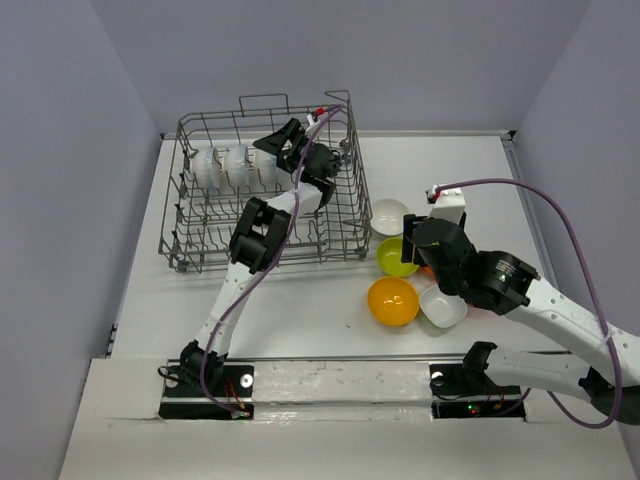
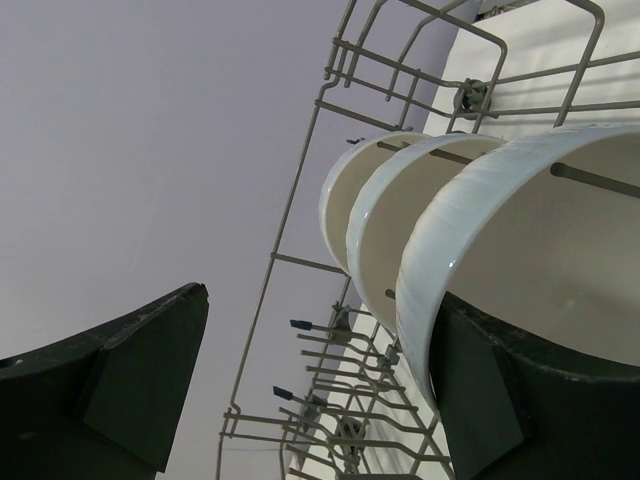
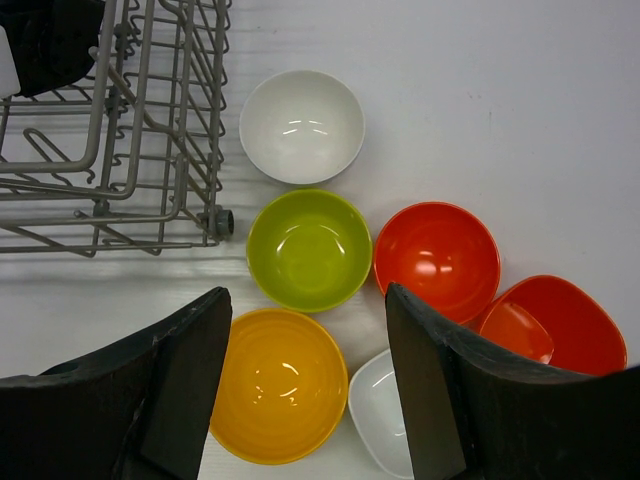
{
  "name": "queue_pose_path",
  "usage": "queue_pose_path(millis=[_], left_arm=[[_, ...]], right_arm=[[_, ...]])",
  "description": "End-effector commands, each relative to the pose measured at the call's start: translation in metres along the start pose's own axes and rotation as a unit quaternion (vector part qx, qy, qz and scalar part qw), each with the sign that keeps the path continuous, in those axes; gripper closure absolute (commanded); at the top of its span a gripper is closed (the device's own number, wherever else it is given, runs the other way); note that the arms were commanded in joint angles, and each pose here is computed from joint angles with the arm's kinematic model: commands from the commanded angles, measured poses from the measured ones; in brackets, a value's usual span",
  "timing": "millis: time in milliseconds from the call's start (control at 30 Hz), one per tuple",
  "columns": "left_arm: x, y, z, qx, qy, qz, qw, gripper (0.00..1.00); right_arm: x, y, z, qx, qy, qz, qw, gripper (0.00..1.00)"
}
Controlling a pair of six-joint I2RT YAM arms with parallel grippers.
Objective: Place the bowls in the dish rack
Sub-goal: Insert the bowl into the dish rack.
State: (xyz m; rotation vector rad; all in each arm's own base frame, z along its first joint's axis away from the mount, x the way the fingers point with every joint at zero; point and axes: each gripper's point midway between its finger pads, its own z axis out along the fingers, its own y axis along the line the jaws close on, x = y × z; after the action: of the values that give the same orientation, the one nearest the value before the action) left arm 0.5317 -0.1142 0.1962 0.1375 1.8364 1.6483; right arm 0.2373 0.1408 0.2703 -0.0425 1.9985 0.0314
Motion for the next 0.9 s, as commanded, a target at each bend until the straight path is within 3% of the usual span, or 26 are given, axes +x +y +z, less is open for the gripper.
queue_pose_path(millis=[0, 867], left_arm=[[0.0087, 0.0485, -0.0005, 0.008, 0.041, -0.118, 0.992, 0.01], [0.0150, 0.0409, -0.0005, 0.007, 0.039, -0.100, 0.994, 0.01]], right_arm=[[-0.0134, 0.0010, -0.0041, -0.004, -0.012, 0.015, 1.000, 0.32], [-0.0124, 0.0000, -0.0049, -0.003, -0.009, 0.018, 1.000, 0.32]])
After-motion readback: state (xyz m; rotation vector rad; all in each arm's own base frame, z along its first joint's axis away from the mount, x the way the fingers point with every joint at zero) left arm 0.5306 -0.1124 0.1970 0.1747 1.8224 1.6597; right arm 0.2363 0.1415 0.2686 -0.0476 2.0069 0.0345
